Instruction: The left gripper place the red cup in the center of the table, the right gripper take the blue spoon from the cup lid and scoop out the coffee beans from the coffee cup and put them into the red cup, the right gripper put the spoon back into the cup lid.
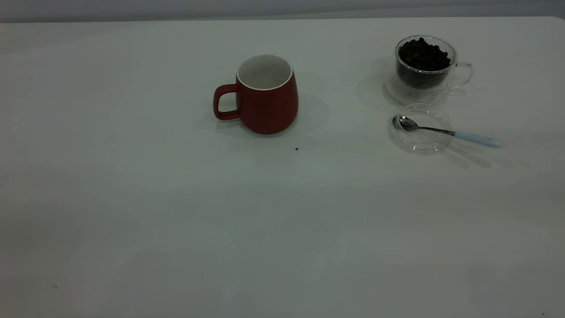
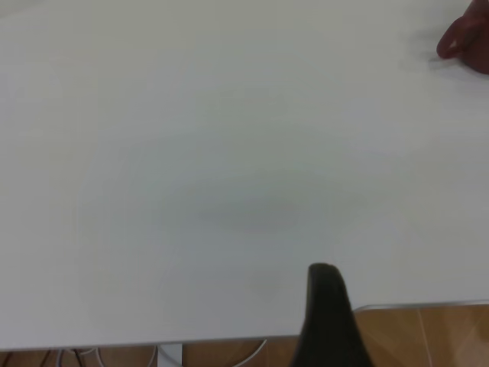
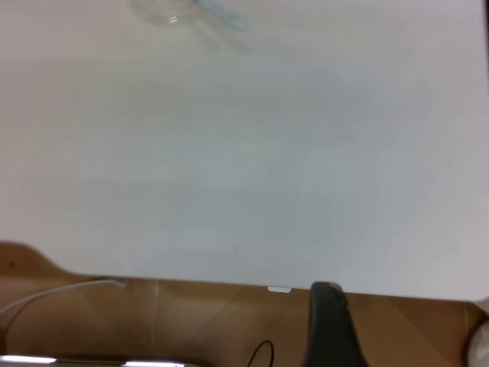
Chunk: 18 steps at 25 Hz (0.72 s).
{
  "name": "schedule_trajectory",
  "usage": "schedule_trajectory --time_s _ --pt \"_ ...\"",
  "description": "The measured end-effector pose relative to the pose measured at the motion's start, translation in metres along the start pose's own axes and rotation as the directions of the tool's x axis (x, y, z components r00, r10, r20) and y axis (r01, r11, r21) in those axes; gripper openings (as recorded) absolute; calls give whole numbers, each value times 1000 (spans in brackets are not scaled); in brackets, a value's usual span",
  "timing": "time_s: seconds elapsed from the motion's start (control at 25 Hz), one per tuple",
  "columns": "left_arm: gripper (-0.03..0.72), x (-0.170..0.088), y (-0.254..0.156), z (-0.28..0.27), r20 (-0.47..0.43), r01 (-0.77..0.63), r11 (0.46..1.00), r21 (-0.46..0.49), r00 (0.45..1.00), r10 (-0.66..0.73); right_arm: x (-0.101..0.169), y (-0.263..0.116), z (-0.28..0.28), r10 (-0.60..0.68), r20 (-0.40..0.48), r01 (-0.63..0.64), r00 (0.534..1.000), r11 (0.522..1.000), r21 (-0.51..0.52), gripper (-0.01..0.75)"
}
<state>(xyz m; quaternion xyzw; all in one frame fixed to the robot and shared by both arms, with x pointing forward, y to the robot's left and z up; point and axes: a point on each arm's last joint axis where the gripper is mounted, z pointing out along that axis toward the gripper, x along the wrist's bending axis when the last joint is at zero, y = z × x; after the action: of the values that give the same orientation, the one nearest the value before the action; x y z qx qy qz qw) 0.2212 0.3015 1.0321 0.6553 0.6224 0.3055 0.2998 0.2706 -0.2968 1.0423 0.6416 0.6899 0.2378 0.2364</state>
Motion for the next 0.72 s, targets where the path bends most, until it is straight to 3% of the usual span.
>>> schedule_trajectory --time_s 0.28,0.6,0.72 --pt "587 0 0 0 0 0 1000 0 1000 0 1 -1 -2 -22 -22 21 1000 1000 -14 533" --pt "587 0 0 0 0 0 1000 0 1000 0 2 -30 -27 -25 -10 21 1000 965 -260 533" --pt "587 0 0 0 0 0 1000 0 1000 0 2 -38 -30 -28 -12 24 1000 962 -272 533"
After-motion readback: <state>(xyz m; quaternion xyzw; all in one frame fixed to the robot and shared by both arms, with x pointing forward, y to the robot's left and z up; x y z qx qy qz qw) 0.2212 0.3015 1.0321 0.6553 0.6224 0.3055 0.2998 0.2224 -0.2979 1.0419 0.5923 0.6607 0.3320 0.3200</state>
